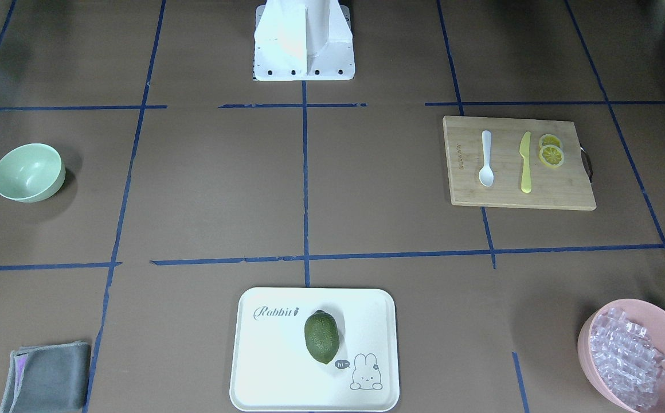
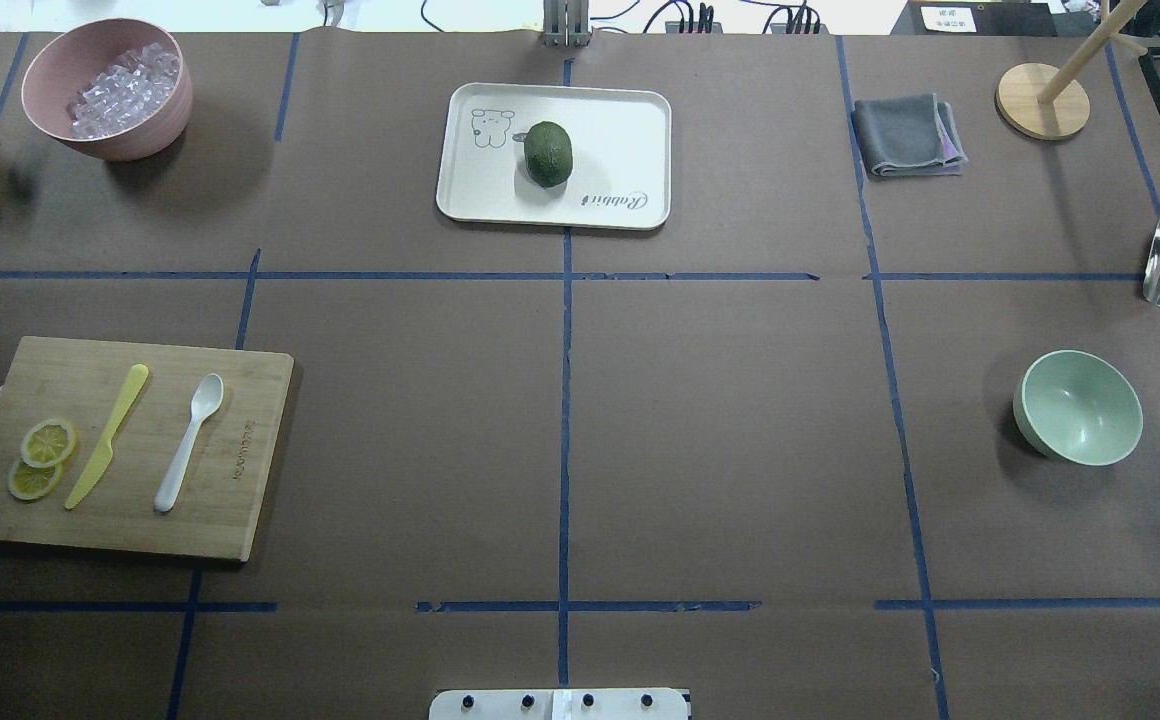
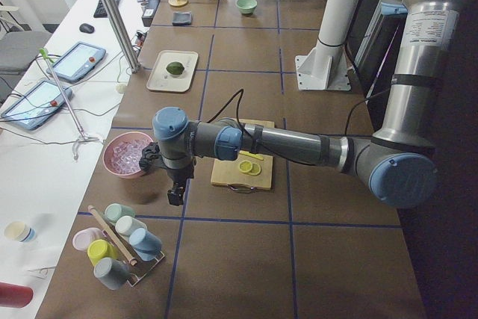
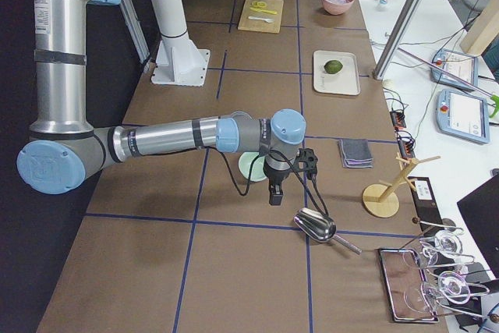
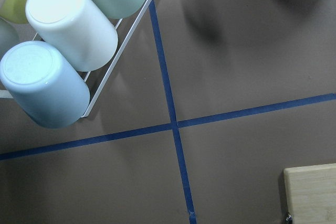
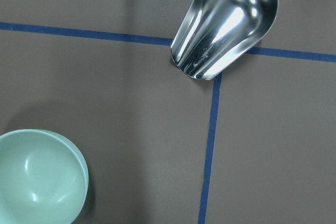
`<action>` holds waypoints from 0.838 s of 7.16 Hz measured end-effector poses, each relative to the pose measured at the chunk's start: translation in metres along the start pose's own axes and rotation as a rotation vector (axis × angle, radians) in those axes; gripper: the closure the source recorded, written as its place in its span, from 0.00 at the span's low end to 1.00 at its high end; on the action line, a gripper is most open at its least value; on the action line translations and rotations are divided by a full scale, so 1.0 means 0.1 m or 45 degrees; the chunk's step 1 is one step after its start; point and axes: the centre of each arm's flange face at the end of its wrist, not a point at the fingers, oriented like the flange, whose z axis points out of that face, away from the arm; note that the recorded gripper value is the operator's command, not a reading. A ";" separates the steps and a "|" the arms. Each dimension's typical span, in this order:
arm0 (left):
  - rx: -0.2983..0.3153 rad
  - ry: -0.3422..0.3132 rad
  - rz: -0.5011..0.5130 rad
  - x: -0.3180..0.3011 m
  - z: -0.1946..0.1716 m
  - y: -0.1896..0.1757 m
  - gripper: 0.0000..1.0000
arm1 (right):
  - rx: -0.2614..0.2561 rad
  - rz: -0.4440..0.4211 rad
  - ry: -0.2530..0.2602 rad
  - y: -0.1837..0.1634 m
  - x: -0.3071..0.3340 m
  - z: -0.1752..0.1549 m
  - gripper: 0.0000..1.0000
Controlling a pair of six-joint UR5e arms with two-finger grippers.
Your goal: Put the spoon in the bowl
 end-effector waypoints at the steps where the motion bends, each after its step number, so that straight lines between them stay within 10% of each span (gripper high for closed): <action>1: 0.003 0.002 0.002 0.01 -0.01 0.00 0.00 | 0.000 -0.001 -0.001 0.00 0.00 0.00 0.00; 6: 0.004 0.004 0.005 0.01 -0.01 0.00 0.00 | -0.008 -0.004 0.001 0.01 -0.01 0.03 0.00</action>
